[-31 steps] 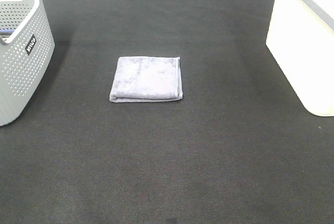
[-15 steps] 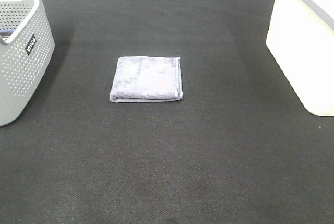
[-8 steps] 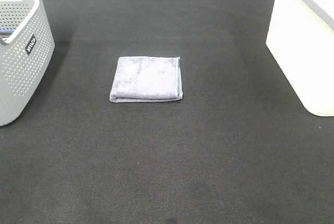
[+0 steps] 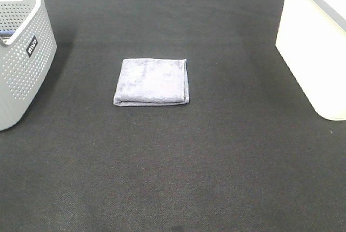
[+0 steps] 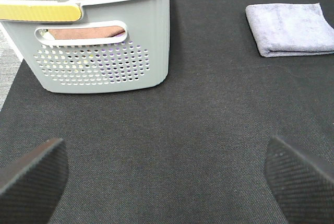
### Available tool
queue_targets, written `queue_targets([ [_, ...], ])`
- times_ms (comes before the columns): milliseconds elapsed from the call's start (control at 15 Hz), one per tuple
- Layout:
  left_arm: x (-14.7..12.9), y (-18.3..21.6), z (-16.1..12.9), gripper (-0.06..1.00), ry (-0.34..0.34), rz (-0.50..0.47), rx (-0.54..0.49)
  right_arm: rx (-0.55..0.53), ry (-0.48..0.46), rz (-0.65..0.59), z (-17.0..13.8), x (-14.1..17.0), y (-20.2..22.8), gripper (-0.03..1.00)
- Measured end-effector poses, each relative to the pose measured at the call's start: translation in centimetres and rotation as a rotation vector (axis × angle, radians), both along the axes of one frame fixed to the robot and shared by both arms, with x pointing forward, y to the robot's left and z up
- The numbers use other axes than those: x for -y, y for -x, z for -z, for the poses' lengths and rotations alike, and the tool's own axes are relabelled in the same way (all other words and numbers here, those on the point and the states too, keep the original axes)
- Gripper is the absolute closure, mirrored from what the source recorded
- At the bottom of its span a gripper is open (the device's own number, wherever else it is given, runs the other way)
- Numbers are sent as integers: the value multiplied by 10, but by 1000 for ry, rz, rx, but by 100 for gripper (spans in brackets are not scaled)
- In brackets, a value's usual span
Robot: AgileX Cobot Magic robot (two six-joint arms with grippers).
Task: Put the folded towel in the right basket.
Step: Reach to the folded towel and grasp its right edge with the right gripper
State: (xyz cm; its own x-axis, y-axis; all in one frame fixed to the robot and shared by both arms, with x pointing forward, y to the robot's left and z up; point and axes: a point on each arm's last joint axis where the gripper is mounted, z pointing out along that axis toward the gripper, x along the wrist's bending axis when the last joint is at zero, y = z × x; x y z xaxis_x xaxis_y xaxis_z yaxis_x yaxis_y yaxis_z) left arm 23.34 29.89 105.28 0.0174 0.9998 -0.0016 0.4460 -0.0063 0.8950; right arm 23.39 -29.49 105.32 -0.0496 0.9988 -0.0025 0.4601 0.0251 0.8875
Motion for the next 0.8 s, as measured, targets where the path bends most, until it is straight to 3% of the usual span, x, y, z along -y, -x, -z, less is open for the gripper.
queue_targets([
  [800, 0, 0, 0, -3, 0, 0, 0, 0, 0, 0, 0, 0, 0, 25],
])
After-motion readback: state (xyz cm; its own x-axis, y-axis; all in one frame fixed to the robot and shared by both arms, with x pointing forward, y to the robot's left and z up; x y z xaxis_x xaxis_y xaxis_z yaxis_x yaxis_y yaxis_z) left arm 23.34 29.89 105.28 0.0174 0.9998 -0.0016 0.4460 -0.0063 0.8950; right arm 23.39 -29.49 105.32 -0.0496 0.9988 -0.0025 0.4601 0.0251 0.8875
